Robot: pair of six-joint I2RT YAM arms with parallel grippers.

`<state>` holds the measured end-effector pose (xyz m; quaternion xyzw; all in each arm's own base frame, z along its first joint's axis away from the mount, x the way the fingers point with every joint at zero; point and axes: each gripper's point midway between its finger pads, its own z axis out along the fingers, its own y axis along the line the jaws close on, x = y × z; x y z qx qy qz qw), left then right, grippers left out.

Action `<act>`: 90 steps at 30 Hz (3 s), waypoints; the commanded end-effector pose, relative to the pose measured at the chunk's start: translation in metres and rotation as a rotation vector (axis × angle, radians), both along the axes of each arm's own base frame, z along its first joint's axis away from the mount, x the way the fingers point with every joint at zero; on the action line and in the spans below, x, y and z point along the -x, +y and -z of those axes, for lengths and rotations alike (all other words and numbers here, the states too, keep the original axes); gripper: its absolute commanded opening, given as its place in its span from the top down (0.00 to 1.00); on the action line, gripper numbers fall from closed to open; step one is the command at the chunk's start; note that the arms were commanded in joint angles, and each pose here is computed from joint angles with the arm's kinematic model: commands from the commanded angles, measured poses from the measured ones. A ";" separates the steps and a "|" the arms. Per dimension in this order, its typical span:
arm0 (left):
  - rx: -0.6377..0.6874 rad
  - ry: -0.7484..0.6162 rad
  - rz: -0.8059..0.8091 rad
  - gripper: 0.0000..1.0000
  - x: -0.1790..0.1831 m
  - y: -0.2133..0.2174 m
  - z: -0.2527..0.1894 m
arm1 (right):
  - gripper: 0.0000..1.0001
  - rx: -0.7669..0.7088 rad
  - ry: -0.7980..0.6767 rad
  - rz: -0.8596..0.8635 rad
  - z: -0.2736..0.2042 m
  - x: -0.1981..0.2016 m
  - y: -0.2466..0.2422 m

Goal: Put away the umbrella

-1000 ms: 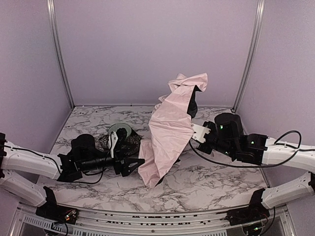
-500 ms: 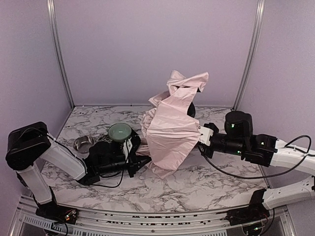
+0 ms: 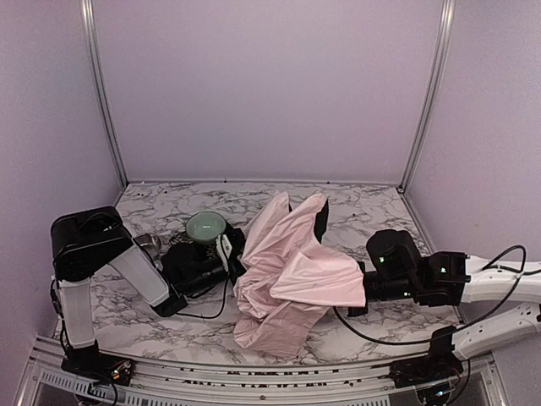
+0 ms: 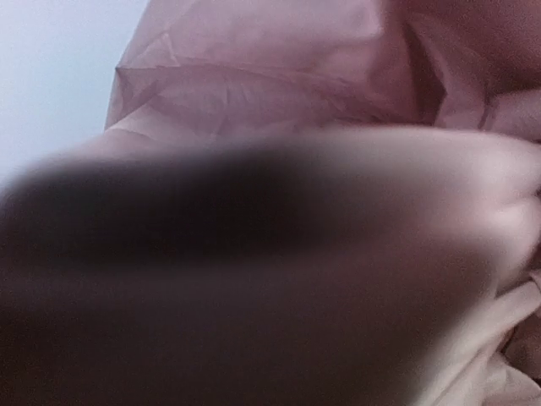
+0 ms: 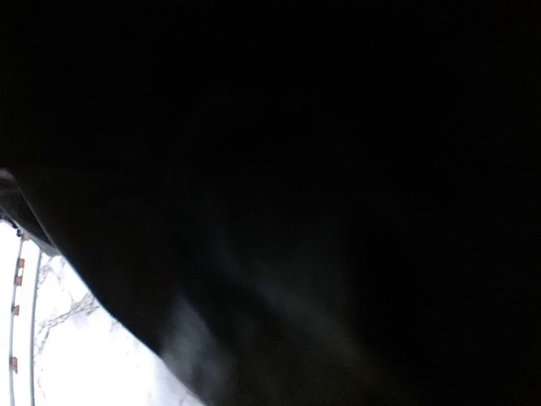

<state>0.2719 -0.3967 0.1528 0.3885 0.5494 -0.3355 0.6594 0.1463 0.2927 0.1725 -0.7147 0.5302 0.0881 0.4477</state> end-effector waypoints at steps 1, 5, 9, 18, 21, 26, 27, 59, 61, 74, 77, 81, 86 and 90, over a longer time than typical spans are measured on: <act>0.050 -0.105 0.013 1.00 0.005 0.012 -0.020 | 1.00 0.036 0.067 -0.168 0.028 0.036 0.007; -0.019 -0.075 0.083 1.00 0.015 0.006 -0.006 | 1.00 0.114 0.089 -0.168 0.063 0.039 0.006; -0.069 -0.109 0.042 0.98 0.013 0.013 0.004 | 1.00 0.250 0.145 -0.164 0.100 0.042 0.004; -0.027 -0.049 -0.168 0.56 -0.016 0.035 -0.005 | 1.00 0.455 0.272 -0.114 0.157 0.048 -0.003; 0.049 0.019 -0.378 0.27 -0.038 0.068 -0.020 | 1.00 0.496 0.321 -0.109 0.166 0.052 -0.007; -0.021 0.147 -0.641 0.09 -0.069 0.099 -0.030 | 1.00 0.501 0.416 -0.087 0.165 0.048 -0.009; -0.040 0.164 -0.665 0.04 -0.071 0.102 -0.034 | 1.00 0.508 0.417 -0.074 0.166 0.045 -0.011; -0.462 -0.192 0.202 1.00 0.163 -0.005 -0.036 | 1.00 0.533 0.510 -0.047 0.168 0.041 -0.001; -0.438 -0.152 0.148 1.00 0.152 -0.002 -0.042 | 1.00 0.539 0.494 -0.051 0.168 0.043 0.000; -0.413 0.141 0.053 1.00 0.101 0.054 0.009 | 1.00 0.518 0.369 -0.030 0.162 0.035 0.004; -0.447 0.205 -0.033 1.00 0.077 0.056 0.028 | 1.00 0.509 0.329 -0.031 0.160 0.035 0.007; -0.464 0.268 -0.143 1.00 0.041 0.049 0.042 | 1.00 0.504 0.295 -0.042 0.162 0.039 0.010; -0.529 0.318 -0.202 1.00 0.014 0.039 0.065 | 1.00 0.437 0.237 -0.069 0.152 0.040 0.021; -0.601 0.345 -0.227 1.00 0.007 0.042 0.090 | 1.00 0.381 0.186 -0.064 0.140 0.035 0.026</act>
